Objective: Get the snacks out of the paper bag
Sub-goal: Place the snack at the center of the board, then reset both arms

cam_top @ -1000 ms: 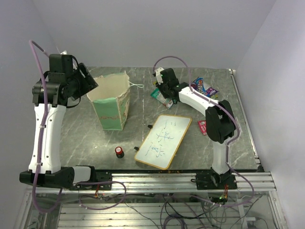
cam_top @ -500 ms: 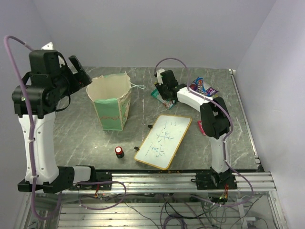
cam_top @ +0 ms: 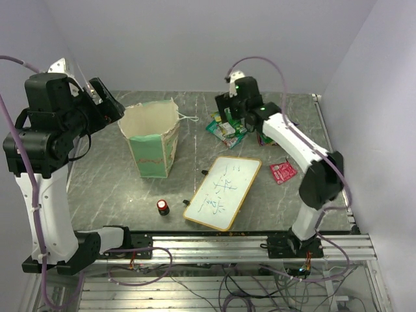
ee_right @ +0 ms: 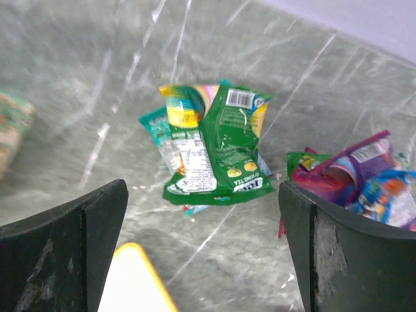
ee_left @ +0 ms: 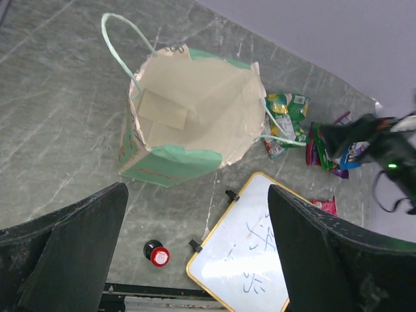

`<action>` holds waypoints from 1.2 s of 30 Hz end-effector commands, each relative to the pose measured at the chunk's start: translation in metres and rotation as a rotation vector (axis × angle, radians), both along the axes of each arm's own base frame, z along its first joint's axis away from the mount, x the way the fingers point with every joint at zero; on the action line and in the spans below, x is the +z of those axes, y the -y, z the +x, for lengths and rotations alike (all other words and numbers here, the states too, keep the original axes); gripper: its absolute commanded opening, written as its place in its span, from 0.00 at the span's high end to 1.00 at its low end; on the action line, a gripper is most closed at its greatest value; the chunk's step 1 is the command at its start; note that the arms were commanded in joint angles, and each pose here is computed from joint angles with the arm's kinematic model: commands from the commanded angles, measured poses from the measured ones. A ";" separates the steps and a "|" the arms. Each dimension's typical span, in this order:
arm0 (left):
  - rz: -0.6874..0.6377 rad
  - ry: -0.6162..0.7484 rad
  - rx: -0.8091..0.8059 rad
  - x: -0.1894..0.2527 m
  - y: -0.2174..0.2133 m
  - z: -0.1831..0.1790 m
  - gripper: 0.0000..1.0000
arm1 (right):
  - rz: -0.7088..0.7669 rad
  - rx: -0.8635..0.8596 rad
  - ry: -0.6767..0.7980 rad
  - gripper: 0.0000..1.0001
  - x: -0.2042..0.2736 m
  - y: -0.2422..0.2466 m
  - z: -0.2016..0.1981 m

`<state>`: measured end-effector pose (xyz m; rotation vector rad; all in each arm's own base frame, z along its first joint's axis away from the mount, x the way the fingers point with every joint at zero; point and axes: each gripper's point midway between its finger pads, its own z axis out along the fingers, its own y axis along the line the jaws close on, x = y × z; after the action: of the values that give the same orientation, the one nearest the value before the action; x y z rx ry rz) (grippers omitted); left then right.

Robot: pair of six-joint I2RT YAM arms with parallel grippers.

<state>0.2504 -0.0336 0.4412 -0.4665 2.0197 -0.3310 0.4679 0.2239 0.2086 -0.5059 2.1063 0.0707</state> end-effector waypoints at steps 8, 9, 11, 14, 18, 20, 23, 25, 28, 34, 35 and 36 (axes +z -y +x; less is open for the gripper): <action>-0.044 0.201 -0.184 0.040 0.027 -0.028 0.00 | 0.303 -0.256 0.042 0.00 0.148 0.076 -0.131; -0.045 0.225 -0.196 0.046 0.029 -0.031 0.00 | 0.335 -0.290 0.069 0.00 0.156 0.087 -0.145; -0.043 0.274 -0.220 0.057 0.032 -0.037 0.00 | 0.400 -0.321 0.134 0.00 0.181 0.110 -0.178; -0.031 0.332 -0.235 0.070 0.032 -0.047 0.01 | 0.433 -0.343 0.185 0.00 0.201 0.137 -0.216; -0.013 0.375 -0.233 0.080 0.030 -0.057 0.01 | 0.445 -0.411 0.225 0.00 0.217 0.167 -0.248; -0.008 0.388 -0.222 0.083 0.028 -0.061 0.01 | 0.461 -0.437 0.241 0.00 0.226 0.176 -0.257; -0.005 0.402 -0.213 0.087 0.026 -0.066 0.01 | 0.477 -0.453 0.264 0.00 0.237 0.184 -0.266; -0.003 0.404 -0.205 0.088 0.024 -0.069 0.01 | 0.490 -0.461 0.282 0.00 0.245 0.188 -0.269; 0.005 0.395 -0.196 0.085 0.022 -0.069 0.01 | 0.490 -0.474 0.305 0.00 0.253 0.192 -0.270; 0.004 0.394 -0.194 0.085 0.022 -0.069 0.01 | 0.471 -0.492 0.317 0.00 0.260 0.196 -0.268; 0.007 0.394 -0.194 0.085 0.022 -0.069 0.01 | 0.473 -0.495 0.320 0.00 0.261 0.197 -0.268; 0.010 0.391 -0.194 0.084 0.022 -0.069 0.01 | 0.476 -0.489 0.326 0.00 0.263 0.196 -0.269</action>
<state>0.1834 -0.0597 0.5199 -0.1886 1.7082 -0.5200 0.2025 0.0356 0.4696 0.2506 1.7591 0.2208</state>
